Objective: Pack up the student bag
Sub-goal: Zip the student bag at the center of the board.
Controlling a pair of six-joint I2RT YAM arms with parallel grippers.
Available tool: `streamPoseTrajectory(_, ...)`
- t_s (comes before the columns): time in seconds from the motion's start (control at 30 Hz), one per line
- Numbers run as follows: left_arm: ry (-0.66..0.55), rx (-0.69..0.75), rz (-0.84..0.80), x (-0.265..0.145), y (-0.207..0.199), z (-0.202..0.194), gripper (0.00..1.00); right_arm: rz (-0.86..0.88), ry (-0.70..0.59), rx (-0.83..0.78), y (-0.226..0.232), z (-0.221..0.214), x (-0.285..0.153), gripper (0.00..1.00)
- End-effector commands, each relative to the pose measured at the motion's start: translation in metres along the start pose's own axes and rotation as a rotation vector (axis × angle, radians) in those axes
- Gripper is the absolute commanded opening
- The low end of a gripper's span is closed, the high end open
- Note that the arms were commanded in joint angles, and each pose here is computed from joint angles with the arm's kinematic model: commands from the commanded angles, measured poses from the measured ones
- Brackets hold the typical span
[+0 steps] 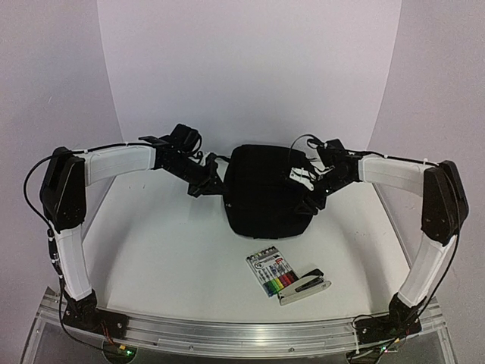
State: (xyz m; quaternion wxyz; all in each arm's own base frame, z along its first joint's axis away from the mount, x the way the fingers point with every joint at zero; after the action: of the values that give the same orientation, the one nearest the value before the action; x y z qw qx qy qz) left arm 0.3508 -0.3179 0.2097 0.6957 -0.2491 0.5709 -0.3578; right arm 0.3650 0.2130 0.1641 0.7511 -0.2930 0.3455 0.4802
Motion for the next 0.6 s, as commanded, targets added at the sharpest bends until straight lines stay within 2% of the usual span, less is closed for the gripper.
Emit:
streamPoseTrajectory(0.0,-0.017,0.046,-0.088,-0.001,-0.024,0.011,0.0,0.124,-0.135,0.01,0.043,0.066,-0.008,0.74)
streamPoseTrajectory(0.17,-0.022,0.049,-0.09,-0.003,-0.027,0.012,0.0,0.155,-0.187,0.053,0.071,0.104,0.015,0.72)
streamPoseTrajectory(0.43,-0.045,0.037,-0.085,-0.006,-0.025,0.011,0.0,0.137,-0.194,0.116,0.073,0.129,0.054,0.69)
streamPoseTrajectory(0.5,-0.044,0.026,-0.083,-0.006,-0.021,0.009,0.0,0.125,-0.181,0.134,0.071,0.128,0.067,0.66)
streamPoseTrajectory(0.57,-0.05,0.016,-0.08,-0.008,-0.018,0.009,0.0,0.116,-0.159,0.149,0.069,0.123,0.078,0.55)
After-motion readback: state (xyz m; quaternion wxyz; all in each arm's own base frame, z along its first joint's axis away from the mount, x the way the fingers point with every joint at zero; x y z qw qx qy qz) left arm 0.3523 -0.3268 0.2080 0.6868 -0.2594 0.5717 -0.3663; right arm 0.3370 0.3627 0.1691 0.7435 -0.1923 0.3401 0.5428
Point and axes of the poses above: each gripper's point midway between its finger pads, its own x axis out along the fingers, its own y axis along the line the jaws close on, z = x × y, the point moved 6 cm from there along -x, back along the fingers, and after that the axes turned 6 degrees about x, right-handed, at the moved point
